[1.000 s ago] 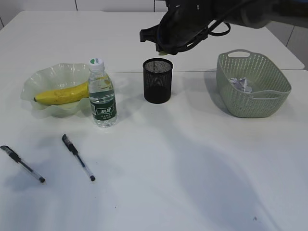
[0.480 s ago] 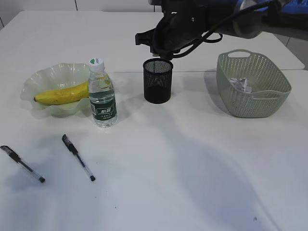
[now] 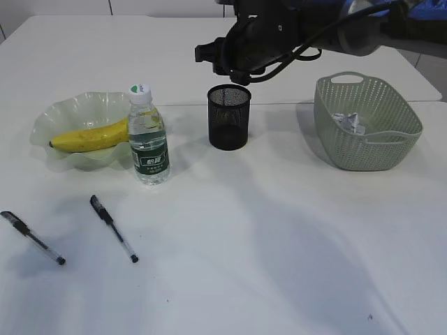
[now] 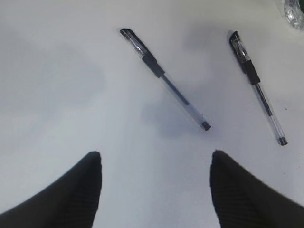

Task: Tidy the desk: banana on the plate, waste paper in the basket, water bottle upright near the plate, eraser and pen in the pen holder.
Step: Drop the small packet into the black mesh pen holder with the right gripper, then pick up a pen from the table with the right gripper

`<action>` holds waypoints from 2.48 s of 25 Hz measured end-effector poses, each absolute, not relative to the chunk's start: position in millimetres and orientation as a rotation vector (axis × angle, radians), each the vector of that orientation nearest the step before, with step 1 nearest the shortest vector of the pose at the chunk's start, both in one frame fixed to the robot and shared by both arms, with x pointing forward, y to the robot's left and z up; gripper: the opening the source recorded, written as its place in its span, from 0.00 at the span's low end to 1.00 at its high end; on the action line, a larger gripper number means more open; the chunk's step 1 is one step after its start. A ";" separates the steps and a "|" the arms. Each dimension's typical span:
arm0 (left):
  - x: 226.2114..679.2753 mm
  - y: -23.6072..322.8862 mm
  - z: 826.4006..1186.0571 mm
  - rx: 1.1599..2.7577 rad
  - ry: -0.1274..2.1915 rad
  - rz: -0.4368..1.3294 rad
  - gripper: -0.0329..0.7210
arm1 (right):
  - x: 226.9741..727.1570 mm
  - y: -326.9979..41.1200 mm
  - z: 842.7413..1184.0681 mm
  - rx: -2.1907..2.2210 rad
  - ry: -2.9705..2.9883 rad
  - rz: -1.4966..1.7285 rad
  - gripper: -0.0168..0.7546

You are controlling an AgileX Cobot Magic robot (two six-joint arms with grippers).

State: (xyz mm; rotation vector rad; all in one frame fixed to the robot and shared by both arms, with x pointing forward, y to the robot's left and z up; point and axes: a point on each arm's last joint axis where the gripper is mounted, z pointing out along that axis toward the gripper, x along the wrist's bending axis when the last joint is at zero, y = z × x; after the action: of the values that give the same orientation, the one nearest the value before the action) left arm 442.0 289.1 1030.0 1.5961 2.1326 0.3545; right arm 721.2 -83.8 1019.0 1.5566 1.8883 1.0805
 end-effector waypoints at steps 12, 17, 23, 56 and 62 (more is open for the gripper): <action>442.0 289.1 1030.0 1.596 2.133 0.355 0.71 | 715.3 -87.9 1010.5 1.632 1.953 0.951 0.46; 442.0 289.1 1030.0 1.596 2.133 0.355 0.71 | 706.6 -92.8 1016.1 1.740 2.020 0.790 0.46; 442.0 289.1 1030.0 1.596 2.133 0.355 0.71 | 690.4 -100.7 1053.4 1.825 2.061 0.661 0.46; 443.3 288.1 1030.8 1.532 2.148 0.338 0.71 | 527.3 -145.3 1080.7 1.666 2.482 0.256 0.46; 449.3 287.7 1034.7 1.308 2.190 0.324 0.71 | 520.8 -149.0 1080.5 1.653 2.491 0.245 0.46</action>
State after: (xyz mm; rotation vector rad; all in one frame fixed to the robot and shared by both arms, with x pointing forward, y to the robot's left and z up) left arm 449.3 287.7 1034.7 1.3083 2.1896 0.3242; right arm 520.8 -149.0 1080.5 1.6535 2.4910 0.2454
